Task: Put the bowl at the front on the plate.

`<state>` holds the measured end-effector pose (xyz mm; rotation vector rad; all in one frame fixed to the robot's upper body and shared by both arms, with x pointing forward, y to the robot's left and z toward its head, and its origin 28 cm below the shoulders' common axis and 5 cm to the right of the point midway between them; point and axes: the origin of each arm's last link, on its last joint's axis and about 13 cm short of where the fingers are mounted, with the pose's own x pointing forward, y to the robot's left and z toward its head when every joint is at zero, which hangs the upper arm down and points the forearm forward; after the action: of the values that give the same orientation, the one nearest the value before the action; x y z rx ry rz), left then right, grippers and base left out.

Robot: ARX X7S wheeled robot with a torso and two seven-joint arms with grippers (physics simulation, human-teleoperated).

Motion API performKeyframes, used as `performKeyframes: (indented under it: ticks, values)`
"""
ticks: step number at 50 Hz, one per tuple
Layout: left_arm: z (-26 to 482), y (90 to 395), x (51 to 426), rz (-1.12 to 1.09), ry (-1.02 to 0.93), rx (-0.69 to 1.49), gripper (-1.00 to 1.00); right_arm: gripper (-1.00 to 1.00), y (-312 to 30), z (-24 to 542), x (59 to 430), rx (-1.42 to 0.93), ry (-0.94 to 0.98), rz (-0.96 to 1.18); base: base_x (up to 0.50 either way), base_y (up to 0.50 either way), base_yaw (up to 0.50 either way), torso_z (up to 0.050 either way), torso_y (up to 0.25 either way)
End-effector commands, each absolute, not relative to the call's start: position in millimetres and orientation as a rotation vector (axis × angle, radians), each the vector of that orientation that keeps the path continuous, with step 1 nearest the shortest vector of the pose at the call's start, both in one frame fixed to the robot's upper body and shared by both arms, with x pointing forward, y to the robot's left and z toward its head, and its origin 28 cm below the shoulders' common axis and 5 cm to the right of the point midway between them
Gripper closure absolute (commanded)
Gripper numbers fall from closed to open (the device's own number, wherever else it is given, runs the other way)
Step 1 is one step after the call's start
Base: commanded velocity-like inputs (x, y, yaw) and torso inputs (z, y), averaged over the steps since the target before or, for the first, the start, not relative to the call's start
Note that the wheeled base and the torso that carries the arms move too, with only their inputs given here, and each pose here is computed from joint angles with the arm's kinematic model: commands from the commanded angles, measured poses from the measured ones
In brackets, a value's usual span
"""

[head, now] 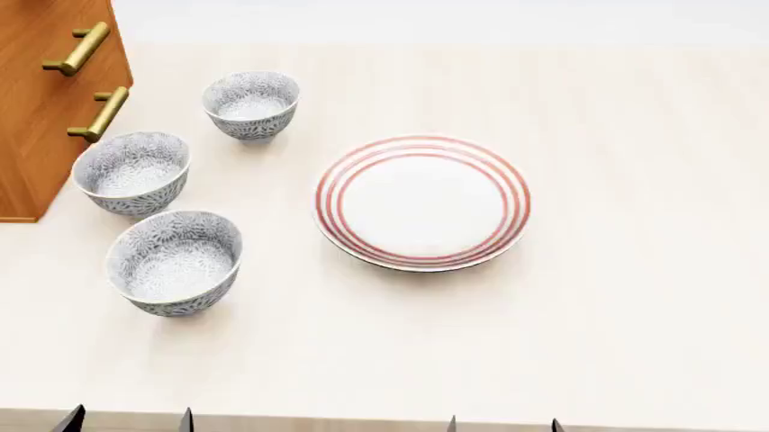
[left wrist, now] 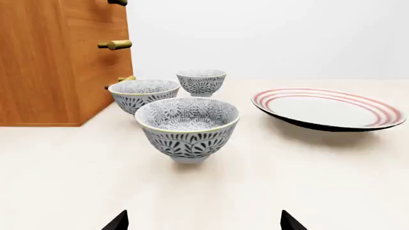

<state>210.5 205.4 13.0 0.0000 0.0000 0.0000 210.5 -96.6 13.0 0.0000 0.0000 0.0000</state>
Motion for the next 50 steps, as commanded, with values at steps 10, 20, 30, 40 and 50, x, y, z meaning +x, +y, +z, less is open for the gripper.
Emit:
performKeyframes:
  ticks: [10, 20, 30, 40, 50]
  values:
    - [13, 205, 210, 0.017, 0.014, -0.009, -1.0, -1.0, -96, 14, 210, -0.003, 0.009, -0.007, 0.0, 0.0, 0.0, 0.0, 0.0]
    - [19, 207, 213, 0.022, 0.064, -0.029, -1.0, -1.0, -99, 31, 216, -0.012, 0.002, -0.02, 0.0, 0.0, 0.0, 0.0, 0.0]
    - [55, 210, 230, 0.015, 0.011, -0.038, -1.0, -1.0, -101, 66, 224, -0.042, -0.038, -0.003, 0.0, 0.0, 0.0, 0.0, 0.0]
    - [82, 206, 234, -0.038, -0.025, -0.007, -1.0, -1.0, -106, 90, 225, -0.052, -0.059, 0.005, 0.0, 0.0, 0.0, 0.0, 0.0]
    - [118, 203, 242, -0.077, -0.088, 0.015, -1.0, -1.0, -106, 128, 229, -0.09, -0.129, 0.037, 0.0, 0.0, 0.0, 0.0, 0.0]
